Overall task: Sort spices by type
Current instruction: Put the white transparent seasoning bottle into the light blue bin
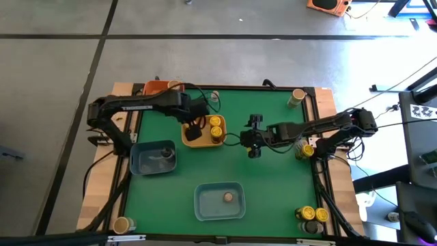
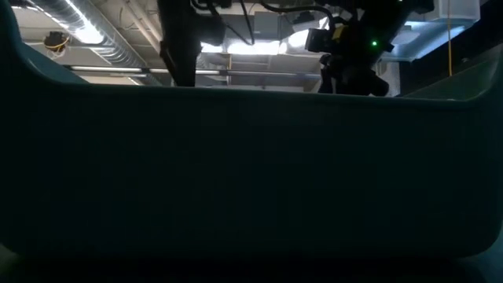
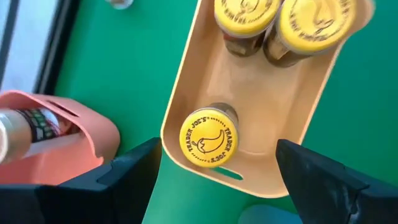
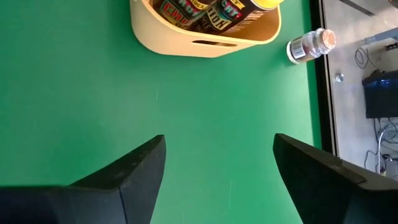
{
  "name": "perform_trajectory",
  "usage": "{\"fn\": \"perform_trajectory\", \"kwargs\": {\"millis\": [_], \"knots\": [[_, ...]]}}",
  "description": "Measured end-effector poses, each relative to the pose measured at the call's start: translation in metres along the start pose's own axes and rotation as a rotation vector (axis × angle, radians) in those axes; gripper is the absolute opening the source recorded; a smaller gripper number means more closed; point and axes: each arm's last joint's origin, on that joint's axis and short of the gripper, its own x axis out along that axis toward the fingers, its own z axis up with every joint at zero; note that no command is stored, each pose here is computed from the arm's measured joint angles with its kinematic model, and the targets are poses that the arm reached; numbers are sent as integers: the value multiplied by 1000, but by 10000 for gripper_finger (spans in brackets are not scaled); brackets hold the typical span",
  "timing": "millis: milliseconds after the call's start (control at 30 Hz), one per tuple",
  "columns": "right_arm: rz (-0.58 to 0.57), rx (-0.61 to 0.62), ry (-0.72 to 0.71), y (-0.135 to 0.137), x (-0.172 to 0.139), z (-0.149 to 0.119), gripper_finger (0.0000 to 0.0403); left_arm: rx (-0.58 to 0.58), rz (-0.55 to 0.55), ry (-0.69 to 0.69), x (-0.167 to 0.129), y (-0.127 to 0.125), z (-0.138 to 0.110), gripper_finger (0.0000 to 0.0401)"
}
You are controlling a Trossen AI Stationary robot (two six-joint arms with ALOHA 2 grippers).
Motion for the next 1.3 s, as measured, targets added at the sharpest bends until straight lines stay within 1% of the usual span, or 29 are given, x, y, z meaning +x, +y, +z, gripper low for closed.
{"fn": "perform_trajectory", "kwargs": {"millis": [133, 267, 400, 467, 567, 667, 867, 933, 1067, 1167, 1300], "knots": [[-2, 5, 1, -1, 1, 0, 296, 7, -2, -95, -7, 0, -12, 315], [-2, 6, 1, -1, 1, 0, 296, -44, -26, -226, -7, 1, -30, 315], [-15, 6, -11, -6, 3, 1, 296, -94, -63, -337, 2, -1, -52, 315], [-20, 33, -17, -13, 6, 1, 296, -132, -83, -370, 9, -3, -63, 315], [-16, 88, -31, -30, 14, 0, 296, -159, -99, -378, 24, -6, -78, 315], [13, 146, -73, -49, 22, -1, 296, -185, -122, -392, 38, -13, -90, 315], [40, 280, -180, -88, 34, -4, 296, -215, -204, -530, 58, -30, -98, 315], [34, 322, -199, -96, 36, -6, 296, -229, -234, -584, 60, -33, -98, 315], [10, 362, -216, -107, 38, -9, 296, -222, -261, -638, 58, -38, -96, 315], [-32, 387, -241, -116, 45, -9, 296, -192, -252, -658, 57, -39, -96, 315], [-78, 409, -255, -129, 62, -13, 296, -173, -171, -694, 57, -35, -93, 315]]}}
